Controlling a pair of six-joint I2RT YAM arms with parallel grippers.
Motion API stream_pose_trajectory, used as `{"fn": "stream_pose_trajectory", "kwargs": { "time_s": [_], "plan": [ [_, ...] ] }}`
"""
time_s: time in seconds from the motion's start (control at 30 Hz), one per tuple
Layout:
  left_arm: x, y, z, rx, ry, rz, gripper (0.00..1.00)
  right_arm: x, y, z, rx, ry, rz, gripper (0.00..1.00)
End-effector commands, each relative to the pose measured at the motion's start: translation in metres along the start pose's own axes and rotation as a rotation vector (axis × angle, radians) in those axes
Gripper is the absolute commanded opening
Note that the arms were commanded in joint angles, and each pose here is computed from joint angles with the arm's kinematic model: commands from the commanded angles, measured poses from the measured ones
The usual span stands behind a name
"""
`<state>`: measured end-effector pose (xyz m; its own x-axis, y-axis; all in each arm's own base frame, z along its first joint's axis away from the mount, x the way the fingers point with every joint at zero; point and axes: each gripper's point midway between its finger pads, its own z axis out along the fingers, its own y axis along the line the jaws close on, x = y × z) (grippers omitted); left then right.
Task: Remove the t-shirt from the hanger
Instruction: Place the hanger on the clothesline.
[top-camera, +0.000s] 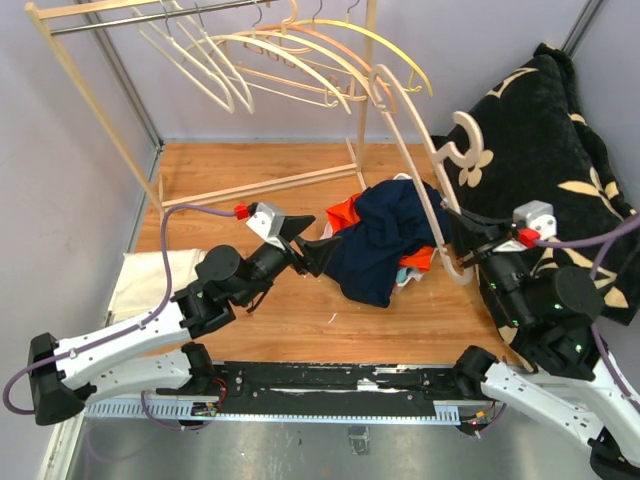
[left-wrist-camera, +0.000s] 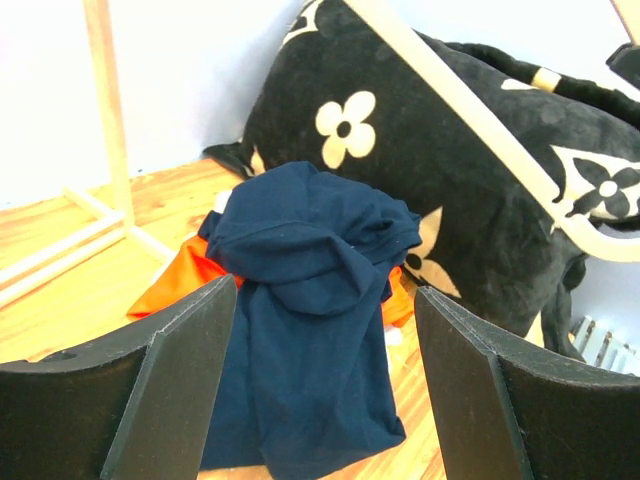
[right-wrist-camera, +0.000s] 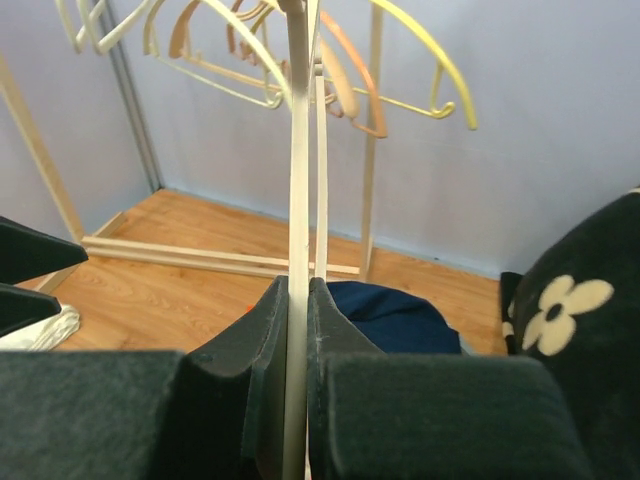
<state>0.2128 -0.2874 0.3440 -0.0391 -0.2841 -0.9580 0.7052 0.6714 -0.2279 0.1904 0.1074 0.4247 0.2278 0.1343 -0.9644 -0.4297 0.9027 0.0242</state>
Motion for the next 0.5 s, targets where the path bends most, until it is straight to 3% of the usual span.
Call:
{"fn": "stream_pose_trajectory", "kwargs": {
  "time_s": [0.0,0.47],
  "plan": [
    [-0.012,0.011,-0.015,-0.057,-0.051,-0.042,0.77,-0.01,0.033,0.019,-0.123,-0.043,0.072,0.01],
    [-0.033,0.024,-0.039,-0.099,-0.137,-0.084,0.76,0.054,0.086,0.061,-0.259,0.107,0.139,0.01]
  ]
}}
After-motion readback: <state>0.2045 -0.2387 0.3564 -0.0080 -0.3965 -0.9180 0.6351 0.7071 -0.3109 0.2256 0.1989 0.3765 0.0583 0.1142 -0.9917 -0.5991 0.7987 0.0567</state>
